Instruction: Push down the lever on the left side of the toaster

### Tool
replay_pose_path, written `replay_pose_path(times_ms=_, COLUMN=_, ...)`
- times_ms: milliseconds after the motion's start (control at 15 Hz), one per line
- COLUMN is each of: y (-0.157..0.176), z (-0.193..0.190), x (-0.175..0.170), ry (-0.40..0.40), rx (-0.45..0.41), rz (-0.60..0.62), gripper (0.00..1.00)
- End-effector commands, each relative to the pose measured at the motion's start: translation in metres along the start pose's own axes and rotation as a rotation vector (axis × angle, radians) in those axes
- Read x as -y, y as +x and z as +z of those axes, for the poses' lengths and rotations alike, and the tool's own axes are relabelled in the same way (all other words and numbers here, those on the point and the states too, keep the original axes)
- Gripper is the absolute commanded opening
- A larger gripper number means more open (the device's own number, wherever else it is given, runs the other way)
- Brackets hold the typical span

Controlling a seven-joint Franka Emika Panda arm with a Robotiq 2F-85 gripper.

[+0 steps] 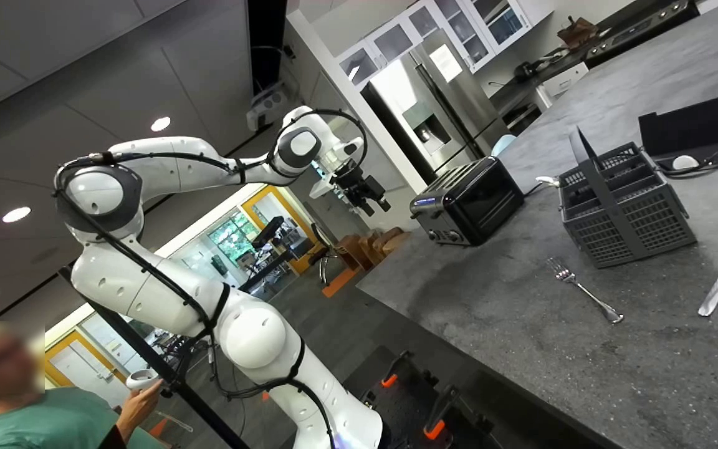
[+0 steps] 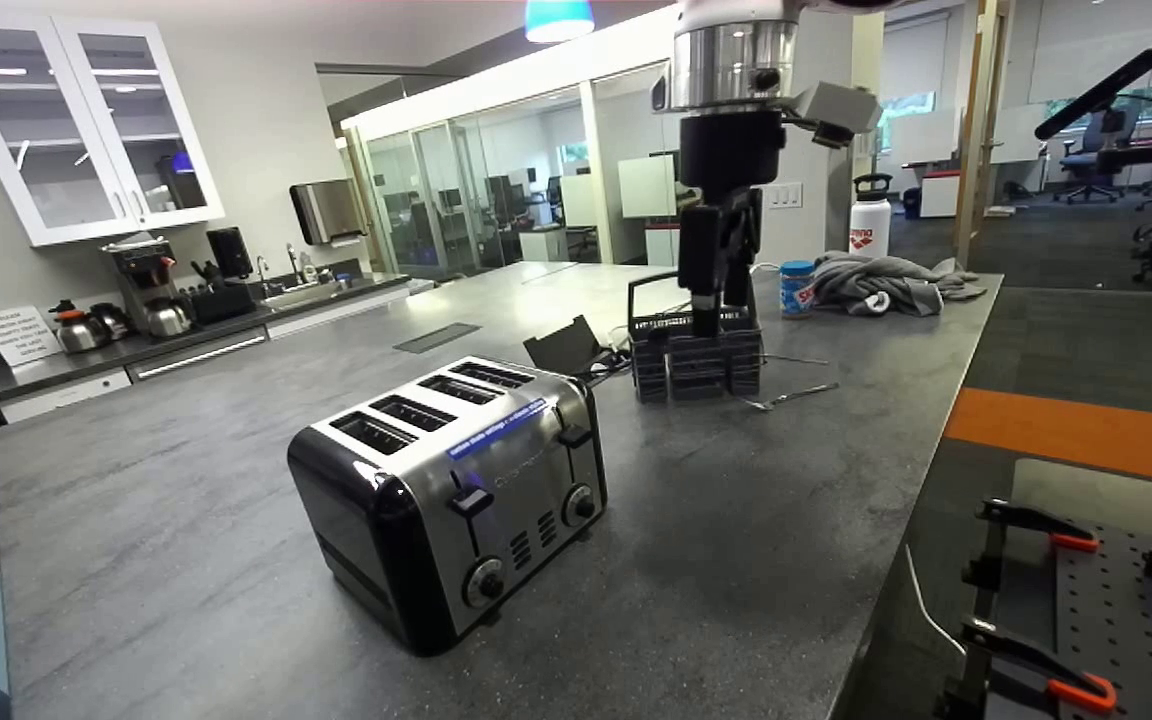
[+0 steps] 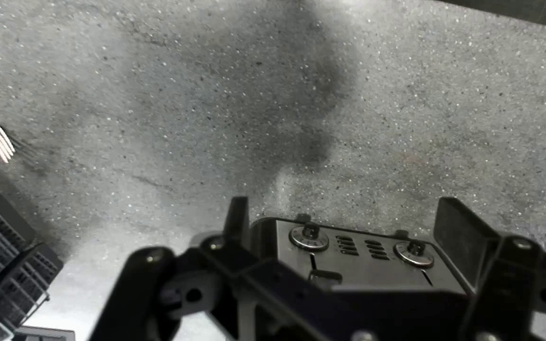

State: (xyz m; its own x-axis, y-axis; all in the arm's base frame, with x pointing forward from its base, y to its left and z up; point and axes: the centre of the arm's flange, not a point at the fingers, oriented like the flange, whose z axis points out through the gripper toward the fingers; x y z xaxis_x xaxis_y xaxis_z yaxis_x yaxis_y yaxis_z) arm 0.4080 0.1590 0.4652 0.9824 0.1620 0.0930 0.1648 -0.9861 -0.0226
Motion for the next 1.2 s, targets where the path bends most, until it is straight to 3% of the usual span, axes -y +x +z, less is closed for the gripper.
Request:
replay_pose_path(times_ms=0, y=0.039, z=0.012, x=0.049, ry=-0.024, rx=-0.049, rz=-0.024, gripper=1.0)
replay_pose_path(times_ms=467, y=0.092, z=0.05, x=0.11, ry=0.043, rx=-0.168, rz=-0.192, gripper=1.0)
replay_pose_path(times_ms=533, y=0.097, z=0.055, x=0.117, ry=0.045, rx=-0.181, rz=-0.212, gripper=0.75)
replay_pose_path(times_ms=667, y=0.107, z=0.065, x=0.129, ry=0.037, rx=-0.198, rz=-0.243, gripper=0.68)
replay_pose_path(times_ms=1133, y=0.127, z=0.082, x=0.158, ry=0.038, rx=-0.254, rz=-0.303, gripper=0.12)
